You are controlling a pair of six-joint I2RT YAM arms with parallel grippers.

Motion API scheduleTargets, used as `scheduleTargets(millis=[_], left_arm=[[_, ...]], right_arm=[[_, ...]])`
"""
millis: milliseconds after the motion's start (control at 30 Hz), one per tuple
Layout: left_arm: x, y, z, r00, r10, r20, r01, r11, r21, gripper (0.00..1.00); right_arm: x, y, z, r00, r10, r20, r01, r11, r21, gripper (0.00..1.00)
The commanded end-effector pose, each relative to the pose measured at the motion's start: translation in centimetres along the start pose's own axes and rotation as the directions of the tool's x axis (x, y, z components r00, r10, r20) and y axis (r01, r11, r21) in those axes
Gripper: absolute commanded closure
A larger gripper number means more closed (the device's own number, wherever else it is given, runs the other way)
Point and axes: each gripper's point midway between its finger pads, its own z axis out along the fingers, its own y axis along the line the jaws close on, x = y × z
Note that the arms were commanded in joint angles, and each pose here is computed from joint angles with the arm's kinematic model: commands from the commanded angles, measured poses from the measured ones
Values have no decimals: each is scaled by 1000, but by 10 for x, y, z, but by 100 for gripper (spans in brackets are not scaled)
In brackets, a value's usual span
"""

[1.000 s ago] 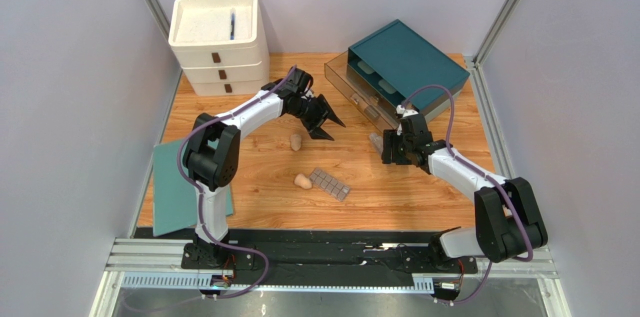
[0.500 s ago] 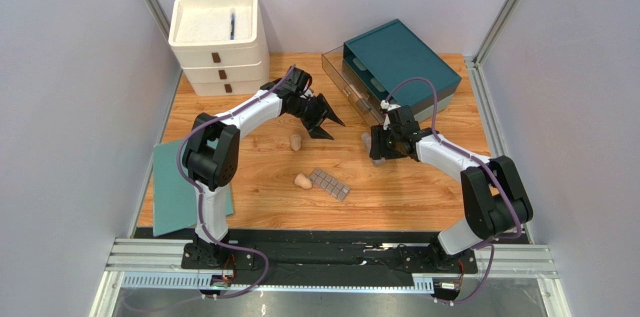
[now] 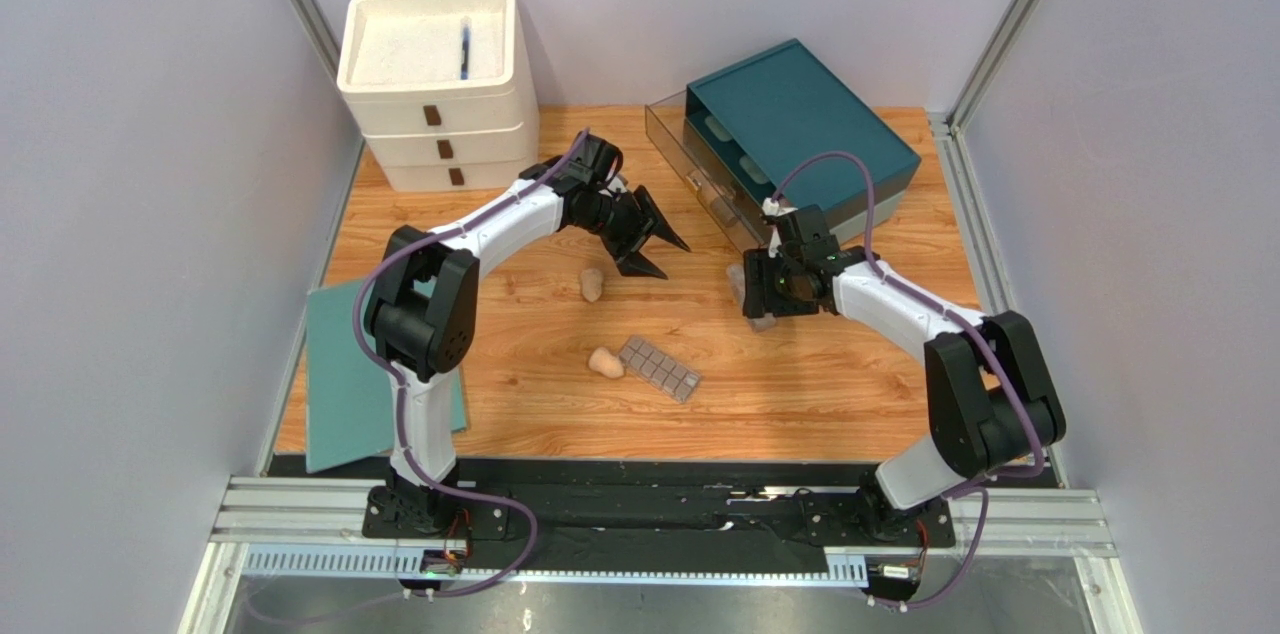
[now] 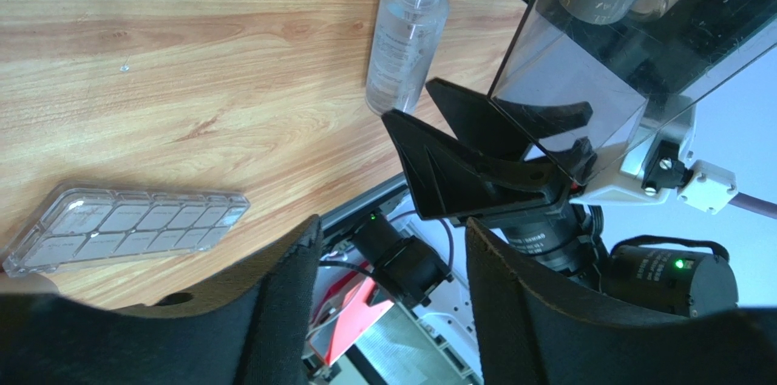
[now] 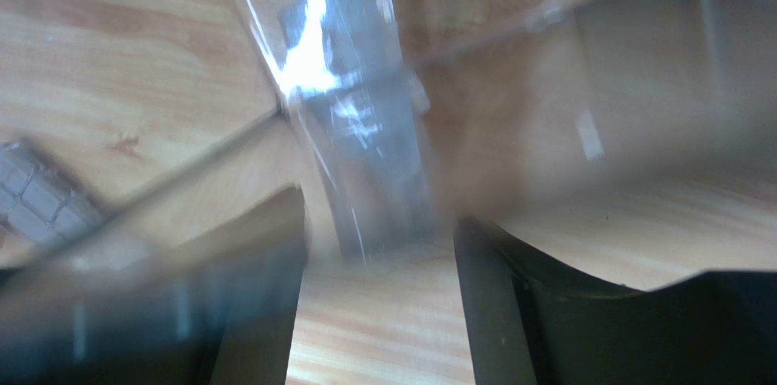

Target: Organize the makeup

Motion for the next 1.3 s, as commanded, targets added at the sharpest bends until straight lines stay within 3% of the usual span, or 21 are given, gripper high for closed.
scheduleTargets(millis=[0, 167, 367, 467, 600, 767, 933, 1033, 1067, 1267], left_arm=[[1, -30, -20, 995, 93, 29, -95, 993, 73, 34], [-1, -35, -26, 981, 182, 69, -187, 980, 71, 25], [8, -30, -21, 962, 267, 49, -270, 962, 51, 24], [19, -27, -15, 935, 352, 46, -353, 935, 18, 24], [46, -26, -5, 856, 516, 23, -515, 857, -23, 24], [59, -21, 1, 819, 573, 2, -572, 817, -69, 25], [58, -16, 0, 822, 570, -5, -568, 818, -93, 25], [58, -15, -2, 819, 573, -13, -572, 814, -101, 25], [58, -14, -3, 819, 573, -22, -572, 813, -108, 25], [49, -20, -11, 808, 589, -18, -588, 803, -92, 25]], right_arm=[[-37, -1, -44, 993, 34, 115, -37, 999, 23, 37], [-58, 8, -85, 984, 25, 176, -24, 1000, -5, 35], [-66, 18, -120, 976, 22, 215, -11, 999, -49, 35], [-80, 15, -136, 961, 49, 271, -35, 998, -57, 34], [-105, -3, -142, 941, 156, 300, -127, 985, -113, 34], [-130, -13, -145, 937, 161, 309, -123, 983, -138, 35], [-105, -11, -133, 957, 134, 256, -95, 983, -159, 36], [-95, -5, -132, 944, 133, 302, -72, 976, -204, 37], [-72, -7, -115, 954, 144, 261, -90, 974, -209, 37], [-40, 2, -102, 901, 164, 401, -57, 963, -265, 36]])
